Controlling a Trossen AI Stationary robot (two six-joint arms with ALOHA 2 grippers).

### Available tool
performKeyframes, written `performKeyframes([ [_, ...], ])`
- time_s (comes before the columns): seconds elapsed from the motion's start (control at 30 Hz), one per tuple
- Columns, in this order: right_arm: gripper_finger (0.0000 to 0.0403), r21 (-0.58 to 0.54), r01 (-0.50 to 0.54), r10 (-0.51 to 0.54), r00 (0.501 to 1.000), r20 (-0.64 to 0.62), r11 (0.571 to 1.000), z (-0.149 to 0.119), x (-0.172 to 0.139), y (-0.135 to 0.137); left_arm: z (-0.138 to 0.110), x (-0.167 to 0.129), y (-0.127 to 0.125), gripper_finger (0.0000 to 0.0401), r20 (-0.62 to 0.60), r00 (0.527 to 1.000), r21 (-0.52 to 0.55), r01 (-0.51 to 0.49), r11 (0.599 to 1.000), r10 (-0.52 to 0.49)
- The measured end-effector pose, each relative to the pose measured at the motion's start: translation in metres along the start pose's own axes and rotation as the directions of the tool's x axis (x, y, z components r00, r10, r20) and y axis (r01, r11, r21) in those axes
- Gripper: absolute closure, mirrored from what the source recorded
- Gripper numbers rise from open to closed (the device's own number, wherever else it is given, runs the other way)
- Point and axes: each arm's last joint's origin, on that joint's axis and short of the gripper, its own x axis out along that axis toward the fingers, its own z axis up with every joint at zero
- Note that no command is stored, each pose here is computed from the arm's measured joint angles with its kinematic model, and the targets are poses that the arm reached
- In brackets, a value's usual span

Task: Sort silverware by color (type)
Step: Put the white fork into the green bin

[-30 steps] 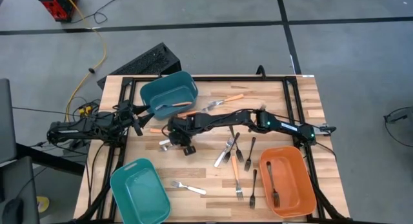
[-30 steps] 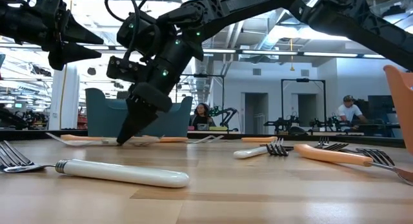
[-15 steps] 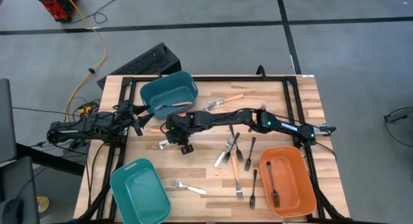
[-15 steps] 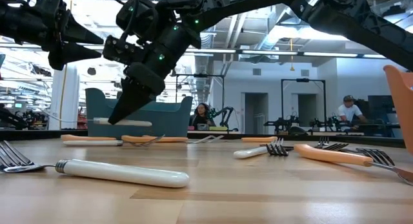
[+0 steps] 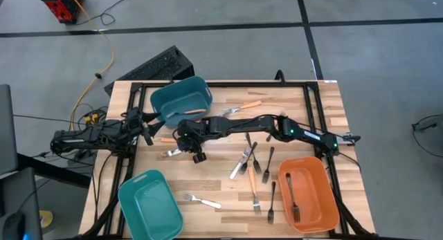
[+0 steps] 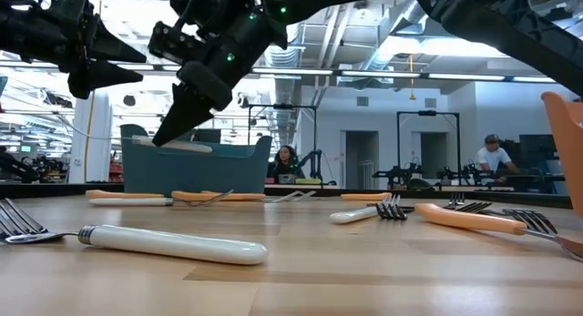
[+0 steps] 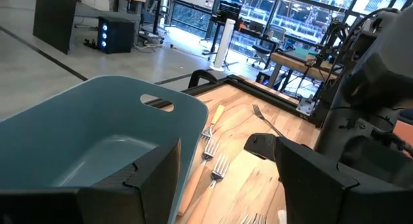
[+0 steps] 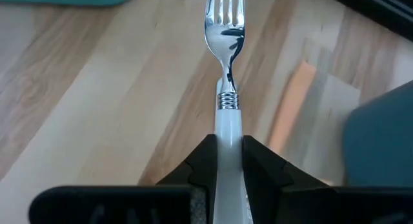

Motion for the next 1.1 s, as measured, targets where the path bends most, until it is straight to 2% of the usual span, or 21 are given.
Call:
performKeyframes([
  [0.63, 0.0321, -0.051, 0.051, -0.044, 0.991, 0.126, 0.997, 0.027, -0.03, 0.003, 0.0, 0.0, 0.0, 0.0166, 0.006, 1.0, 0.011, -0.016, 1.0, 0.016],
  [1.1, 0.0321, -0.223, 0.094, -0.036, 0.968, 0.249, 0.97, 0.05, -0.032, 0.028, 0.0, 0.0, 0.001, 0.0166, 0.008, 1.0, 0.011, -0.022, 1.0, 0.022],
])
